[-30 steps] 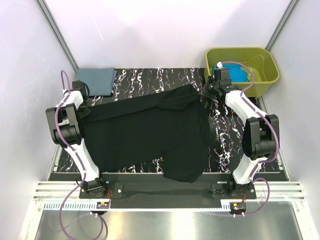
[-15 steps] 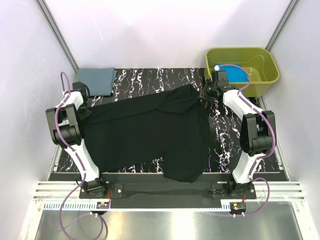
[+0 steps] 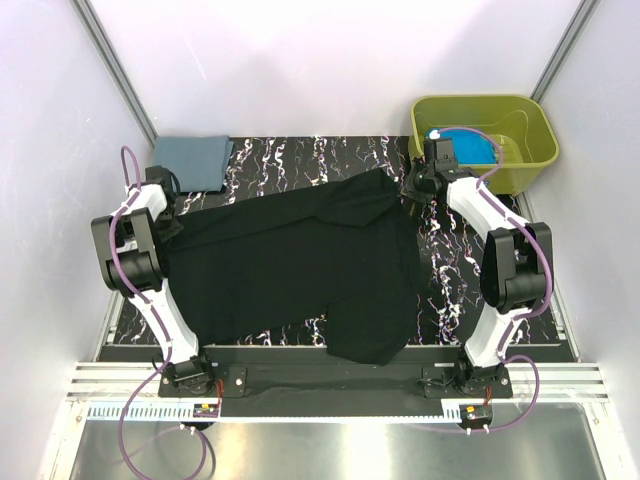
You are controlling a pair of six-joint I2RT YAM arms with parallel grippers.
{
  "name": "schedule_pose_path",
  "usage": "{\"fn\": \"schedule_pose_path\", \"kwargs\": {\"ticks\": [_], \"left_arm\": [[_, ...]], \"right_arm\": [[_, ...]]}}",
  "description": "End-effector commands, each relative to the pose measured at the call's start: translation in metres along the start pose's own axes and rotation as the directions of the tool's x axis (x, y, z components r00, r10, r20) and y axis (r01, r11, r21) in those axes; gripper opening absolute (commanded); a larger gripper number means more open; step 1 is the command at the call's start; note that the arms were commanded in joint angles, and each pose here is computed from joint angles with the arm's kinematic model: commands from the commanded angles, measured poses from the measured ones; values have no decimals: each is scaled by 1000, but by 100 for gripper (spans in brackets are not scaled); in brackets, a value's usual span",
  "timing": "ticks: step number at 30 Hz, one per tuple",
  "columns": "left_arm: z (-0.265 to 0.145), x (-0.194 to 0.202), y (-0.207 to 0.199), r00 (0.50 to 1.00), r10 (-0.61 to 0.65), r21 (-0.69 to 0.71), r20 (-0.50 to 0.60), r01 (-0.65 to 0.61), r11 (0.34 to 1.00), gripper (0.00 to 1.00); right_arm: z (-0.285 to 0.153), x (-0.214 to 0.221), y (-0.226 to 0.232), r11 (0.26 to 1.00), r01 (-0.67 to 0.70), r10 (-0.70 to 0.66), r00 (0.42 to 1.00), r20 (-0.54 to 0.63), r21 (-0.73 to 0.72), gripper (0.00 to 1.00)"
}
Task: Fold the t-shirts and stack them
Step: Fold the tshirt
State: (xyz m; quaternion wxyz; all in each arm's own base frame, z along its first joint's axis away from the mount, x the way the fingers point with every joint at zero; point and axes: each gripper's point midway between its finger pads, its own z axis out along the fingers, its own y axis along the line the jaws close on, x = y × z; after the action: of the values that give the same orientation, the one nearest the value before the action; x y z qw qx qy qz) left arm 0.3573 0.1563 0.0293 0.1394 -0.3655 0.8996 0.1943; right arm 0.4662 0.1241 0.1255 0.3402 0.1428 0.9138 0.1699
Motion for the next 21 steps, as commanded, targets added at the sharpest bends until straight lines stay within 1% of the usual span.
{"fn": "schedule_pose_path", "kwargs": {"ticks": [1,5,8,14,21], "left_arm": [[-5,-9,9,999,-36,-14,27,36,999,0],[-1,-8,9,999,-27,-21,21,28,999,0],[0,-7,11,999,-26,-27,17,27,999,0],[0,-6,13,999,-28,-26,16,28,999,0],[1,-3,11,1000,-22,-18,6,22,1000,0]], "right_arm": [[-25,-21,15,1000,14,-12,997,71,-22,0],[-24,-5,13,1000,18,-17,999,43,-17,0],[-23,-1,11,1000,15,-14,999,37,-6,0],[-36,7,17,1000,-5,5,999,45,-14,0],[-31,18,-3,998,-27,24,999,46,64,0]]}}
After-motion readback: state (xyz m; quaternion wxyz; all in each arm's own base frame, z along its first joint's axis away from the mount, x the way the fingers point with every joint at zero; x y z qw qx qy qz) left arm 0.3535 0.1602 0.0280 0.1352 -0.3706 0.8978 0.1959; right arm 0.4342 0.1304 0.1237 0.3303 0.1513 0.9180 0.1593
